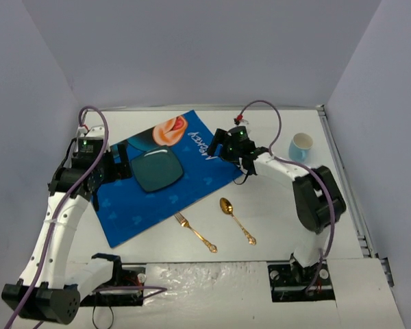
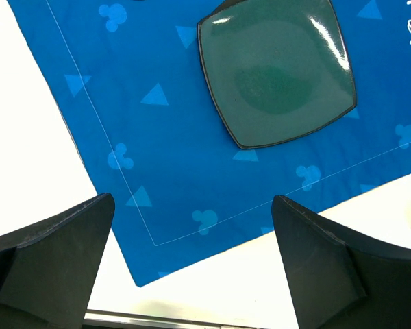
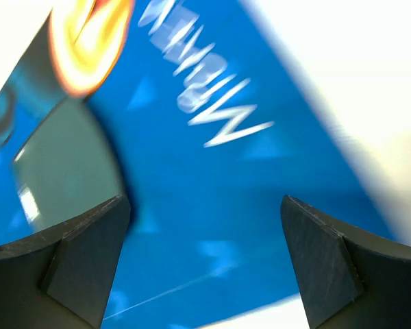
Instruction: Set the dinner table for one person
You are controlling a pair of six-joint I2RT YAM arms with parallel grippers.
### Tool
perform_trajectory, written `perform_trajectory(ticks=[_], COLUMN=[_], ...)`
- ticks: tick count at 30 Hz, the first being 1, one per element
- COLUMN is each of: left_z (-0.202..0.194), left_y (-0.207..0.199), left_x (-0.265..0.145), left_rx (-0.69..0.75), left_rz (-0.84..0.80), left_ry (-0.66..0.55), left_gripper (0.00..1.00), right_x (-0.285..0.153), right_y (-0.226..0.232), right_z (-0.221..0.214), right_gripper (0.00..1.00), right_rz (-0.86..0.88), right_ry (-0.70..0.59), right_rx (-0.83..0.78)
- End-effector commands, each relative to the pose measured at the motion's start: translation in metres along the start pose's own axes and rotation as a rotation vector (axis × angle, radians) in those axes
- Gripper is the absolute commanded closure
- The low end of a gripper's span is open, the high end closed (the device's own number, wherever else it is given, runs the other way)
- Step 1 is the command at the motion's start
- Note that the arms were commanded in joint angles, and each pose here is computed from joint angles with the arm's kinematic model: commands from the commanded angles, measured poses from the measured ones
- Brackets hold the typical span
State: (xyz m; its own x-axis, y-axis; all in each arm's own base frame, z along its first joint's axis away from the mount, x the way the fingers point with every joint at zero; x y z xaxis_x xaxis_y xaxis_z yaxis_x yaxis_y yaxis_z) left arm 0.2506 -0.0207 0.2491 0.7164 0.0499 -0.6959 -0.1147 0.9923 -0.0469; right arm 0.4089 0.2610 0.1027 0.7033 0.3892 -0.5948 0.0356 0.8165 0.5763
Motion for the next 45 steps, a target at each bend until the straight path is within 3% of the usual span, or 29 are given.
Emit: perform_trajectory(ticks=[1, 7, 13, 22, 33, 45], left_z=[0.01, 0.008, 0.01, 0.008, 0.007, 0.005], left_y=[-0.001, -0.007, -0.013, -0.021, -0.021, -0.02], left_x=[0.003, 0.011, 0.018, 0.021, 0.02, 0.019], left_rx=[0.008, 0.01, 0.019, 0.028, 0.032, 0.033], left_rz=[-0.009, -0.037, -0.057, -0.092, -0.093, -0.088], left_ry=[-0.042, -0.018, -0.003, 0.015, 0.012, 0.013], left_gripper=[0.03, 0.03, 0.03, 0.03, 0.03, 0.03], right_x=[-0.08, -0.149, -0.182, -0.165, -0.137, -0.125], right_y=[-0.053, -0.131, -0.195, -0.238, -0.248, -0.259], right_z=[0.085, 0.124, 0.141, 0.146, 0.163, 0.157], right_gripper=[0.11, 0.12, 0.13, 0.18, 0.39, 0.46], right_rz=[-0.296, -0.539, -0.667, -0.672, -0.591, -0.528], right_ry=[-0.262, -0.362, -0.4, -0.308, -0.326, -0.348], right_rx=[-0.168, -0.128, -0.028, -0.086, -0.187, -0.252])
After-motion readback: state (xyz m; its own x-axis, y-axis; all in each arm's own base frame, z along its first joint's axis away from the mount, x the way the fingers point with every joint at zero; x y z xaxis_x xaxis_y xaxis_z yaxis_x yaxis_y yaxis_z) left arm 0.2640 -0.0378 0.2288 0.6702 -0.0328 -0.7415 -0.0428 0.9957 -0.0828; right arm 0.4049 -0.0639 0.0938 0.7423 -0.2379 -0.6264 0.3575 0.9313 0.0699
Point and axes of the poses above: each gripper's point midway between its finger pads, its own x axis out along the fingers, its own y axis along the line the jaws close on, z = x × y, the point moved 2 cm from there along -x, back along the fingers, and after that the axes turned 4 degrees about x, right-handed, at the moved point
